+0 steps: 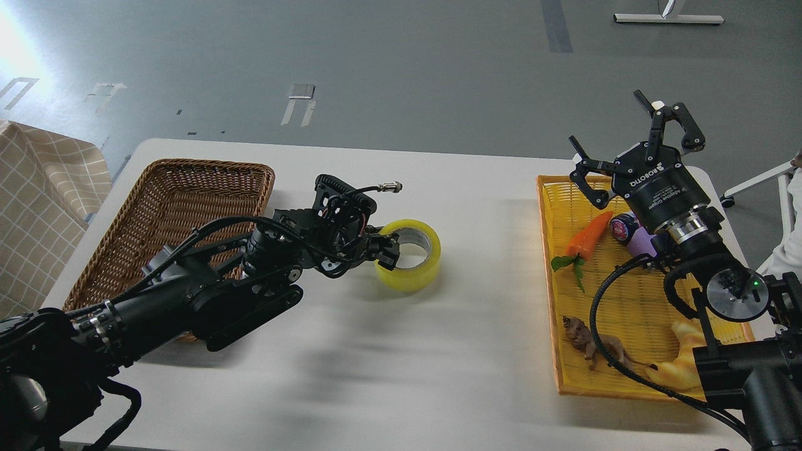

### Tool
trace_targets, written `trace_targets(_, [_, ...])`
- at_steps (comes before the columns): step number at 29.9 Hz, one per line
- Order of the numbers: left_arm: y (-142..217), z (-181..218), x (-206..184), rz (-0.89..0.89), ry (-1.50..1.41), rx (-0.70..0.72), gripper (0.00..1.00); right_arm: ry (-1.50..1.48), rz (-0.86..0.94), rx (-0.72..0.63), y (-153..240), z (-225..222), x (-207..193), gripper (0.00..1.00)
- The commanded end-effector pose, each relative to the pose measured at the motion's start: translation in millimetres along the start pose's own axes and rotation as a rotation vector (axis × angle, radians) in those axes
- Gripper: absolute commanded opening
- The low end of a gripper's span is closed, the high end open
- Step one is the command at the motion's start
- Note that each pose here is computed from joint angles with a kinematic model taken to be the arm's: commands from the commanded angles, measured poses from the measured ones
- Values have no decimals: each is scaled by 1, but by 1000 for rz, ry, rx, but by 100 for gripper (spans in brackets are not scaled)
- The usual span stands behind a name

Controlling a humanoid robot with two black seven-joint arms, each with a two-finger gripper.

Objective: Place and transfer tape with both arms
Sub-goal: 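Grip the tape roll's rim with the left gripper, then lift the tape roll and carry it over the wicker basket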

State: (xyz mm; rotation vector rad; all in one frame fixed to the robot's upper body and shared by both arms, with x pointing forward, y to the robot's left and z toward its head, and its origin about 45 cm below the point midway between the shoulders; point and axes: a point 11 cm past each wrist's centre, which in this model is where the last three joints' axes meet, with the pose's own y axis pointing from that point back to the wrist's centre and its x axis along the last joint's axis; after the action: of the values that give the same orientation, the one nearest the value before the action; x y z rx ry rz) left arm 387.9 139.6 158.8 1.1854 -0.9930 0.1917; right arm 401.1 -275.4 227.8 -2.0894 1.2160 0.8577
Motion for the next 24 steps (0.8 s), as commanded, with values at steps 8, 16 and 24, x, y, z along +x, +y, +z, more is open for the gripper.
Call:
trace_targets(8, [22, -9, 57, 95, -1, -27, 0, 1, -1, 2, 0, -1, 0, 99])
trace_targets(16, [46, -45, 78, 128, 8, 5, 0, 1, -1, 2, 0, -1, 0, 99])
trace_targets(24, [77, -96, 79, 131, 37, 62, 0, 0, -3, 2, -1, -1, -1, 99])
